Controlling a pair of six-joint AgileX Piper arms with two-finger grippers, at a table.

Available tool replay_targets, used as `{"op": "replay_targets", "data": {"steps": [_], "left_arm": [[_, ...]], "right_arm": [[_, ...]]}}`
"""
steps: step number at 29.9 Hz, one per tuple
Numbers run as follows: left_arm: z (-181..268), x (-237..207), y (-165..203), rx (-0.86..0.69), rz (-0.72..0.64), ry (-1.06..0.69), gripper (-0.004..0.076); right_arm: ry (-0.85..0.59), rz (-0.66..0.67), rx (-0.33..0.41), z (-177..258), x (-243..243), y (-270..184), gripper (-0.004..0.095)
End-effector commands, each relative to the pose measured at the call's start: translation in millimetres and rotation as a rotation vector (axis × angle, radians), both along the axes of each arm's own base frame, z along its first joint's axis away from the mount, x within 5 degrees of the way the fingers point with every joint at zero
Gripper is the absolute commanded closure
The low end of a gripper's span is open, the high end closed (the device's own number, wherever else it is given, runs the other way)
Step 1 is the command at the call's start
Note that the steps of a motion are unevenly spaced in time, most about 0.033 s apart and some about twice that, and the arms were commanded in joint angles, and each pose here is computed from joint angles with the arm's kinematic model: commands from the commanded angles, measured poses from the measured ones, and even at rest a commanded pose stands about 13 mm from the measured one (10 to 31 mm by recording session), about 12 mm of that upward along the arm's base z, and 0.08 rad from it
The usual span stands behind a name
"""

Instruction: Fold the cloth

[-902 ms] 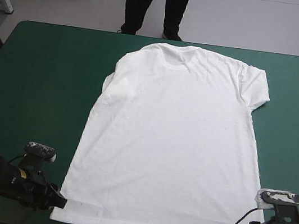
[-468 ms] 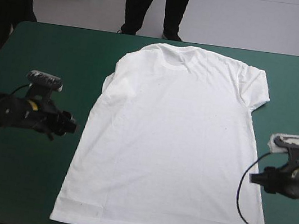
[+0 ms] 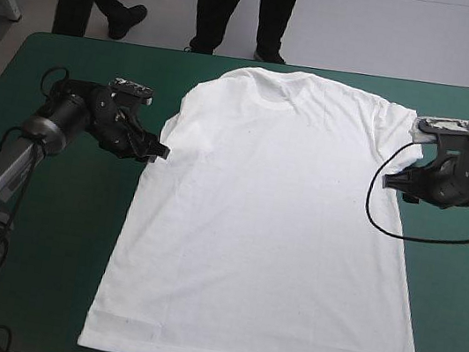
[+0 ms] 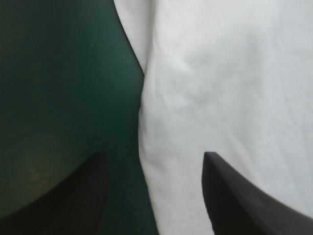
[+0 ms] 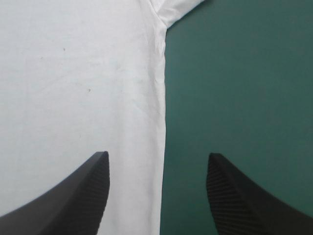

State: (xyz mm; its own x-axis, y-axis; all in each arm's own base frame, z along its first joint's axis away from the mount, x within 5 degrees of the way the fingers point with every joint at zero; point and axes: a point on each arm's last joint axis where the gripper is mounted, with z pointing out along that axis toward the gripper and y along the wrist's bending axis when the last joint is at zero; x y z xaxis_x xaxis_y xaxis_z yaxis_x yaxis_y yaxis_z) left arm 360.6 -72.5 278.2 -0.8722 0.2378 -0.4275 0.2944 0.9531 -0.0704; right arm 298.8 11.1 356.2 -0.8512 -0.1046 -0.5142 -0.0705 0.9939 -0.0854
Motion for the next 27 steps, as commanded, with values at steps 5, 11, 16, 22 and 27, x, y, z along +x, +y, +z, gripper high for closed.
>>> {"op": "replay_targets", "data": {"steps": [5, 11, 16, 22, 27], "left_arm": [[-6.7, 17.4, -5.4, -0.006, -0.006, -0.056, 0.0301], [-24.7, 22.5, -6.5, 0.003, -0.008, 0.001, 0.0302], [-34.9, 24.0, -8.1, -0.006, -0.008, 0.046, 0.0426], [-37.1, 23.9, -14.8, -0.058, -0.07, 0.051, 0.0734], [-36.3, 22.4, -18.0, -0.085, -0.081, 0.066, 0.0733]], "right_arm": [[-0.073, 0.028, -0.004, 3.0, 29.7, 3.6, 0.0346], [-0.033, 0.042, 0.003, -12.3, 41.9, 5.7, 0.0346], [0.004, 0.049, -0.002, -29.9, 54.4, 5.9, 0.0346], [0.051, 0.05, -0.015, -50.6, 66.8, 3.9, 0.0346], [0.081, 0.006, 0.008, -63.9, 74.5, -9.5, 0.0346]]}}
